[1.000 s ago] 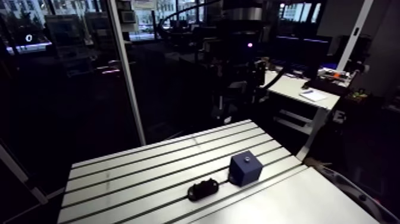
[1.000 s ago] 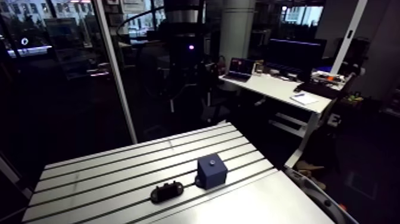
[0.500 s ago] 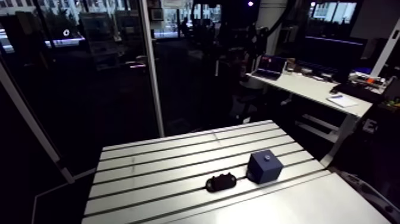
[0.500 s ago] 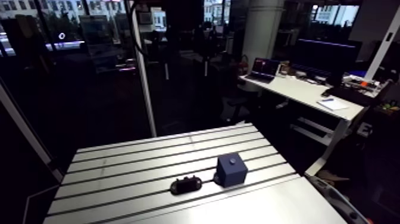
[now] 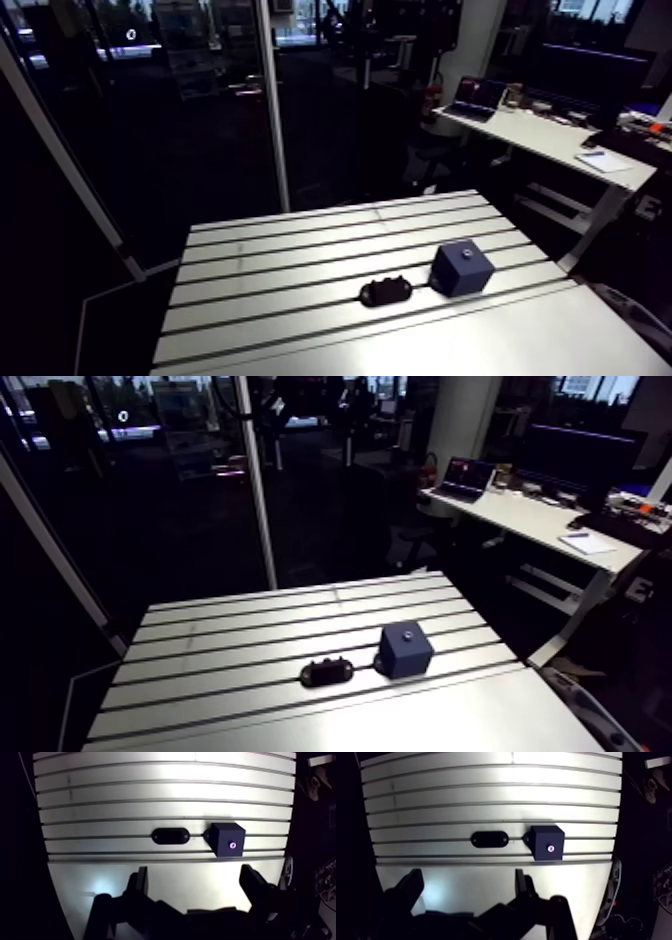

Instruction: Pick up the M10 bolt and insert it into the hole until fully seated.

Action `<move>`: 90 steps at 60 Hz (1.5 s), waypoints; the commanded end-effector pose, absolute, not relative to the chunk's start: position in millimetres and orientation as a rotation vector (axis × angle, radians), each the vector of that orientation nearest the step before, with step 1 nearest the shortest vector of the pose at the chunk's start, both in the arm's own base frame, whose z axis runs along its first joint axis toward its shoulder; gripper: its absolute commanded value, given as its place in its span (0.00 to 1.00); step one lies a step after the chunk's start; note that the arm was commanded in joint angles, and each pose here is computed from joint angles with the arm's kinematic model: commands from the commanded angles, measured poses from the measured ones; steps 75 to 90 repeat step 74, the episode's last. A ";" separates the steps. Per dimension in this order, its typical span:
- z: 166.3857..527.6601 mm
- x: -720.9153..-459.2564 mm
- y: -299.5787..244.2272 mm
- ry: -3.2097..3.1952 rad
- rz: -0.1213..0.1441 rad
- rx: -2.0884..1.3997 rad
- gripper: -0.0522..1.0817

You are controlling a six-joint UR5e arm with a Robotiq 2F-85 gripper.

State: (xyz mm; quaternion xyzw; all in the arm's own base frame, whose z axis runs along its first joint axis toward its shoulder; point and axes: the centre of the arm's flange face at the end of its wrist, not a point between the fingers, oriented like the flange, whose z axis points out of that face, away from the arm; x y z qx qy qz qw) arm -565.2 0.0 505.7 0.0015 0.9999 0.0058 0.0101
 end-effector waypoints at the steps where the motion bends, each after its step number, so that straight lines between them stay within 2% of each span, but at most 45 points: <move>1: 503.4 -568.0 -0.3 3.117 0.020 0.001 0.05; 48: 480.9 -585.7 -21.9 3.084 0.012 -0.066 0.05; 57: 479.6 -590.8 -20.5 3.083 0.018 -0.066 0.05; 62: 477.8 -591.3 -18.9 3.075 0.039 -0.067 0.05; 67: 476.0 -590.4 -18.3 3.071 0.048 -0.067 0.05; 90: 474.2 -590.7 -18.5 3.068 0.045 -0.067 0.05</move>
